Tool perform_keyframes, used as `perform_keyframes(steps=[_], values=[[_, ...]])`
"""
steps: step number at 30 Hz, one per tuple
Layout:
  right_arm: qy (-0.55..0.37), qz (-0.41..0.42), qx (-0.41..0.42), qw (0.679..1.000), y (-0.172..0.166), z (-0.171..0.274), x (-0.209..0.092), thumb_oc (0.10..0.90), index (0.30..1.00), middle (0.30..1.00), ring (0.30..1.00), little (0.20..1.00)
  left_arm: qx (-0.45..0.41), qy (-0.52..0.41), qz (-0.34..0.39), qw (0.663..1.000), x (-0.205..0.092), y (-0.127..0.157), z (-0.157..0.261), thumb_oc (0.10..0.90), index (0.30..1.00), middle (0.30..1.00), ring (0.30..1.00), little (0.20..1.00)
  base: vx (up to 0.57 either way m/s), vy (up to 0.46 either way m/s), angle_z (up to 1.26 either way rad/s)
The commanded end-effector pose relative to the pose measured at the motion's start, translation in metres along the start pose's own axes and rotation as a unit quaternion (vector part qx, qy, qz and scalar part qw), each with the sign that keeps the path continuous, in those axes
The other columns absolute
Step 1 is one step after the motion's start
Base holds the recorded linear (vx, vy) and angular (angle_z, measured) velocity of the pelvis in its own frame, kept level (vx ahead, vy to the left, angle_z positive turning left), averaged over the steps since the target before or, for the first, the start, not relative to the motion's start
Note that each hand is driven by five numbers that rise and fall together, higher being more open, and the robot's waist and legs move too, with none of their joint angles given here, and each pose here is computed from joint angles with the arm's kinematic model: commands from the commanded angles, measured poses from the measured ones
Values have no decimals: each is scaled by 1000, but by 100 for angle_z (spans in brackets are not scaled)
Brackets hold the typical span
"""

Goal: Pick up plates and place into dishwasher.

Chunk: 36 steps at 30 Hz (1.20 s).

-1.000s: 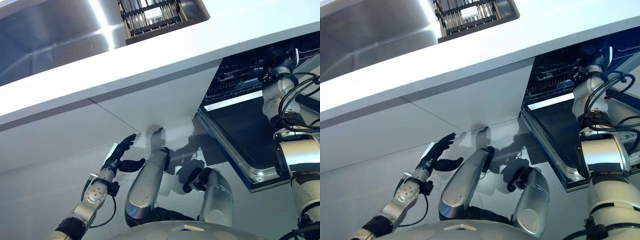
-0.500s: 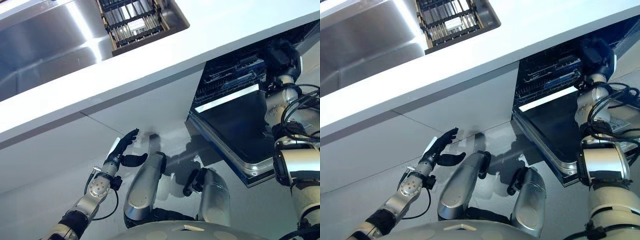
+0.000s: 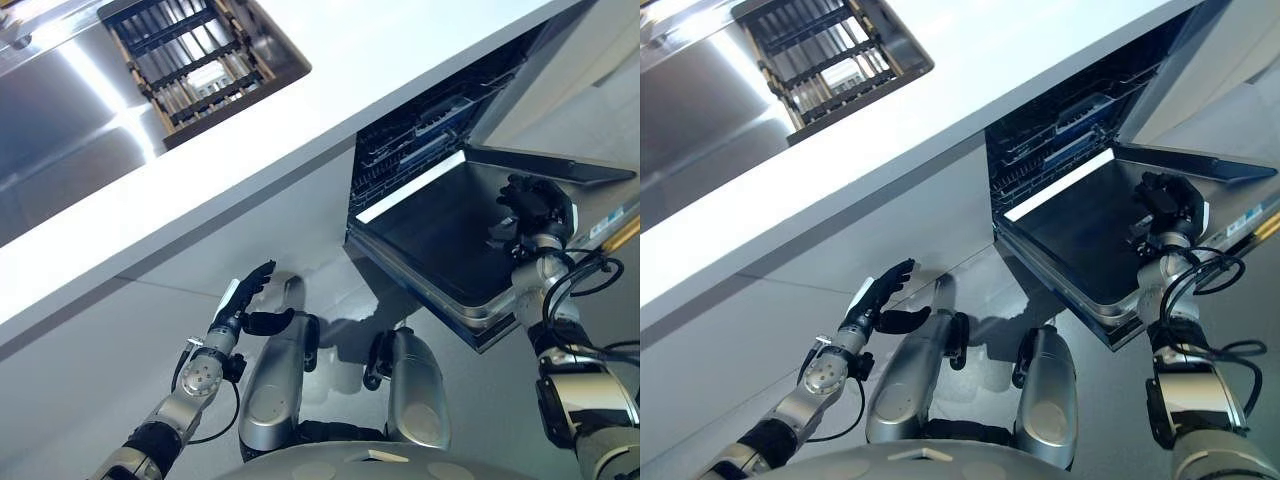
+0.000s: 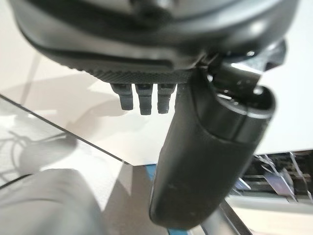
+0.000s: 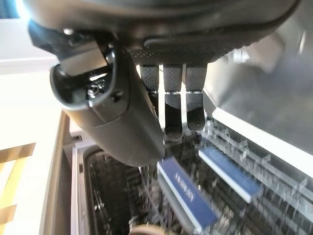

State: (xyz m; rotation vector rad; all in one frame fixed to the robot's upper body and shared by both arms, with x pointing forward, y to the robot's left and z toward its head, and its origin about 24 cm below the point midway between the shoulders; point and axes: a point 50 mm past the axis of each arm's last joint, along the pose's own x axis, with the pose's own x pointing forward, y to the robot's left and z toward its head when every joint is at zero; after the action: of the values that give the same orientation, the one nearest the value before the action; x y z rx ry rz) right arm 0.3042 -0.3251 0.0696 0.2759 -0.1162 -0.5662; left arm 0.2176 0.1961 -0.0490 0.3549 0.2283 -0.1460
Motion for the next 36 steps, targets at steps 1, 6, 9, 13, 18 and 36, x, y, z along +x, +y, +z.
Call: perform_keyframes(steps=[1, 6, 9, 13, 18, 36], values=[[-117, -16, -10, 993, -17, 37, -2, 800, 900, 900, 900, 900, -14, -25, 21, 999, -15, 4, -3, 800, 900, 900, 900, 900, 8, -8, -26], [-112, -68, -34, 991, -49, 34, -13, 800, 900, 900, 900, 900, -14, 0, 26, 1000, -16, 7, -11, 800, 900, 900, 900, 900, -3, -18, -22], [-122, -99, -61, 986, -66, 37, -23, 800, 900, 900, 900, 900, -19, 14, 33, 999, -18, 10, -18, 800, 900, 900, 900, 900, -14, -11, -27], [-102, -156, -68, 980, -90, 33, -31, 800, 900, 900, 900, 900, -21, 17, 34, 999, -17, 11, -20, 800, 900, 900, 900, 900, -28, -13, -23], [-25, -211, -50, 976, -118, 9, -42, 800, 900, 900, 900, 900, -17, 9, 30, 999, -13, 10, -15, 800, 900, 900, 900, 900, -62, -17, -12], [253, -6, 155, 955, -78, -94, -59, 800, 900, 900, 900, 900, -4, -13, -14, 1000, 1, -2, 0, 800, 900, 900, 900, 900, -21, -24, 2]])
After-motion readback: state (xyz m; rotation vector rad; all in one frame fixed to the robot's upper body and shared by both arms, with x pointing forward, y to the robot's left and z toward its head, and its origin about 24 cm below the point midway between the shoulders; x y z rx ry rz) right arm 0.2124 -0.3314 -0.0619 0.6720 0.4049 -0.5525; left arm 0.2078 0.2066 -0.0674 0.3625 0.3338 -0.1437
